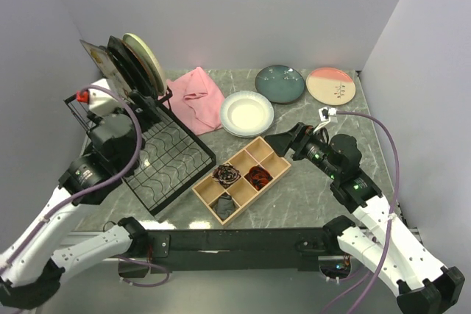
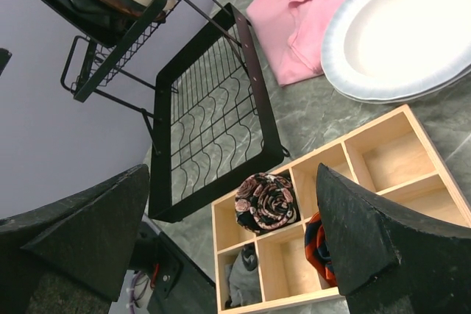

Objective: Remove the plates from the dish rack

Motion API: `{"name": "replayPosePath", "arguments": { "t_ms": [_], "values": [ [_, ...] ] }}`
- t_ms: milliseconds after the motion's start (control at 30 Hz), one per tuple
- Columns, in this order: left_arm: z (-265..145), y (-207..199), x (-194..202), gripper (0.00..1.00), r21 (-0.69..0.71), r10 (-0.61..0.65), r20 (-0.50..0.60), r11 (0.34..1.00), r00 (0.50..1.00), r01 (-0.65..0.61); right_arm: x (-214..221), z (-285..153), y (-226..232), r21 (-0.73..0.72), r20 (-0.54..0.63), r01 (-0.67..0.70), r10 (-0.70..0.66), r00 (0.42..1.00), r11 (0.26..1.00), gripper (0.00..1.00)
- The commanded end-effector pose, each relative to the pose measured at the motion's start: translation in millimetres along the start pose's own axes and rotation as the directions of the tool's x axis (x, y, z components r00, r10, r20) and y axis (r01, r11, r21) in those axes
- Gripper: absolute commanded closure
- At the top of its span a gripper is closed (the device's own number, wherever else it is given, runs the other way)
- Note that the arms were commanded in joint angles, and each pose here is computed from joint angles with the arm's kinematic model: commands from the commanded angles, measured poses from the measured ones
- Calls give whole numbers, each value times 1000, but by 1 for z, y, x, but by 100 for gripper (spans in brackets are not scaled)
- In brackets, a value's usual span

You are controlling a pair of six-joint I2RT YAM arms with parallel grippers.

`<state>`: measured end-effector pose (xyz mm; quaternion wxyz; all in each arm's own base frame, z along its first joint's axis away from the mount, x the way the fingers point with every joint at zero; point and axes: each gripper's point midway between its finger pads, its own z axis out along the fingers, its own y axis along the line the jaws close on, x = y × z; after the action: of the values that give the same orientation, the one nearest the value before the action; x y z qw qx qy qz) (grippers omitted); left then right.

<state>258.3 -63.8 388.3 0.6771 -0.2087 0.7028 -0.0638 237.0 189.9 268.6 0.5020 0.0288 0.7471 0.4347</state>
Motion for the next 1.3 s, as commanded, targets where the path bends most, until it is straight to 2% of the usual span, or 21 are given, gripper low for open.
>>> {"name": "replayPosePath", "arguments": {
  "t_ms": [0, 233, 367, 567, 700, 900, 1033, 1267],
  "values": [
    [0, 9, -18, 20, 60, -56, -6, 997, 998, 56, -7, -1, 12, -44, 22, 12, -11, 1000, 999, 0],
    [13, 23, -22, 24, 3, -40, -10, 999, 999, 40, -9, 1, 5, -9, 29, 25, -25, 999, 1000, 0],
    [16, 18, -26, 29, 50, -52, -38, 997, 998, 54, -13, 0, 3, 7, 50, 37, -37, 998, 999, 0],
    [28, 31, -37, 34, -5, -56, -33, 998, 998, 55, -10, 1, 1, 8, 43, 31, -32, 999, 999, 0],
    [36, 25, -41, 46, 19, -78, -39, 997, 996, 79, -9, 0, 5, -12, 36, 30, -30, 999, 999, 0],
    [49, 24, -64, 48, -26, -74, 8, 997, 997, 74, -7, 1, 6, -22, 24, 27, -26, 999, 999, 0],
    [49, 21, -94, 49, -30, -108, 97, 993, 989, 111, -6, 2, 6, -21, 18, 26, -26, 1000, 999, 0],
    [68, 19, -92, 52, -62, -85, 88, 994, 992, 91, -9, 3, 1, 11, 30, 27, -28, 999, 1000, 0]
  ]
}}
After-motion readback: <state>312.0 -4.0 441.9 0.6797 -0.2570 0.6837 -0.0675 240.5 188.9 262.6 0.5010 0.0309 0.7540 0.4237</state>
